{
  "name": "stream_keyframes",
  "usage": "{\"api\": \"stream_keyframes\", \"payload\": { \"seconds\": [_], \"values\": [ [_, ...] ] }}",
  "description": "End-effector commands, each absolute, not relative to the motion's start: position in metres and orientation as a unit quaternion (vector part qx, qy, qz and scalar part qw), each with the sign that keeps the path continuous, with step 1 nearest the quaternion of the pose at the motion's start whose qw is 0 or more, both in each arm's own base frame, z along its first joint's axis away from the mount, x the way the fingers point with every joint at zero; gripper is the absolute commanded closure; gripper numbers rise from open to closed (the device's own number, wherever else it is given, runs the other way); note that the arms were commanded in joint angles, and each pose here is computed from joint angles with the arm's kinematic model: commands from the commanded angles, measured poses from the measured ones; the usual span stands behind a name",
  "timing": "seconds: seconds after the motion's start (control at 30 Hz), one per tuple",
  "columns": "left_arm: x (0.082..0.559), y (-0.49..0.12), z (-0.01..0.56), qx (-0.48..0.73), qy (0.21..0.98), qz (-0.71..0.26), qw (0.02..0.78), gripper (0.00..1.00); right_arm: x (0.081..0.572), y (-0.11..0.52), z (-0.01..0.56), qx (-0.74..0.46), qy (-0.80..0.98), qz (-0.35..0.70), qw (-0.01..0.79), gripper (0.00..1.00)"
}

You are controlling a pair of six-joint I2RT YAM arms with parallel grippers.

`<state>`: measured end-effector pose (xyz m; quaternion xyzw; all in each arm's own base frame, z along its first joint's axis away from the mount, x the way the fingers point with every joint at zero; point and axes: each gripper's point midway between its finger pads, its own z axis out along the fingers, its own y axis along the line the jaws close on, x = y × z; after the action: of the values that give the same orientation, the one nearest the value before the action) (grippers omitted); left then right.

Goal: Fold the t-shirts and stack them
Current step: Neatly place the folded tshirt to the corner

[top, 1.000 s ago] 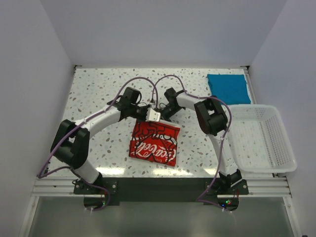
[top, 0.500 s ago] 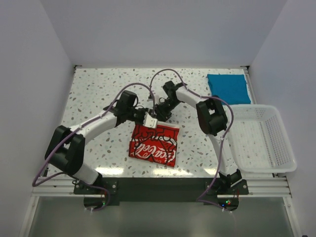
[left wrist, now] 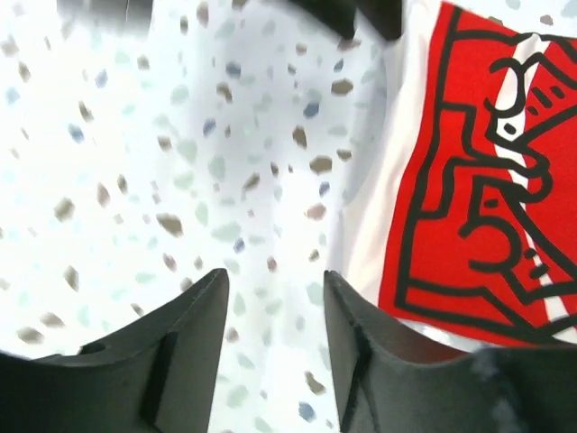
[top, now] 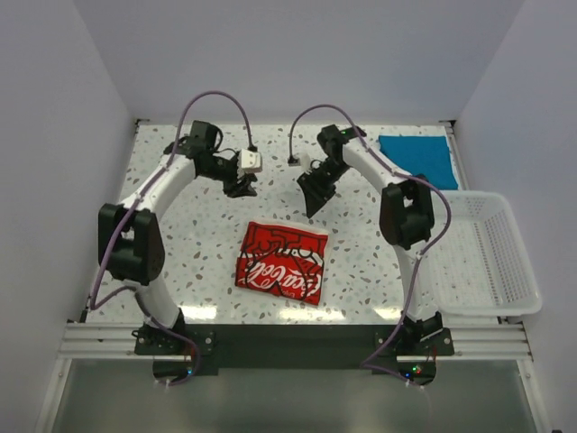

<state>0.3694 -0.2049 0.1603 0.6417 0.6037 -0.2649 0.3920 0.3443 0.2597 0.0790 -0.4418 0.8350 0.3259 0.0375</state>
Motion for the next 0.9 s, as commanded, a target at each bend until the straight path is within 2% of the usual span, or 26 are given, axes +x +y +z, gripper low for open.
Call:
{"api": "stream_keyframes", "payload": {
  "seconds": [0.0,0.2,0.4,0.63,0.87],
  "values": [
    [0.356,-0.180,0.155,0.541,0.689,-0.368,0.311,0.47,0.331,0.237,0.107,-0.440,0.837,0.323,0.038,0.57],
    [0.368,-0.177,0.111,0.491,0.734,-0.406,0.237,0.43,0.317,0.232,0.085,-0.409,0.851,0.330,0.009,0.53],
    [0.363,-0.180,0.091,0.470,0.742,-0.434,0.201,0.42,0.302,0.228,0.074,-0.393,0.853,0.341,-0.023,0.50],
    [0.342,-0.185,0.076,0.475,0.735,-0.453,0.169,0.42,0.295,0.224,0.071,-0.391,0.855,0.338,-0.036,0.54],
    [0.338,-0.186,0.068,0.478,0.736,-0.450,0.168,0.42,0.304,0.213,0.064,-0.388,0.873,0.296,-0.019,0.51]
  ]
}}
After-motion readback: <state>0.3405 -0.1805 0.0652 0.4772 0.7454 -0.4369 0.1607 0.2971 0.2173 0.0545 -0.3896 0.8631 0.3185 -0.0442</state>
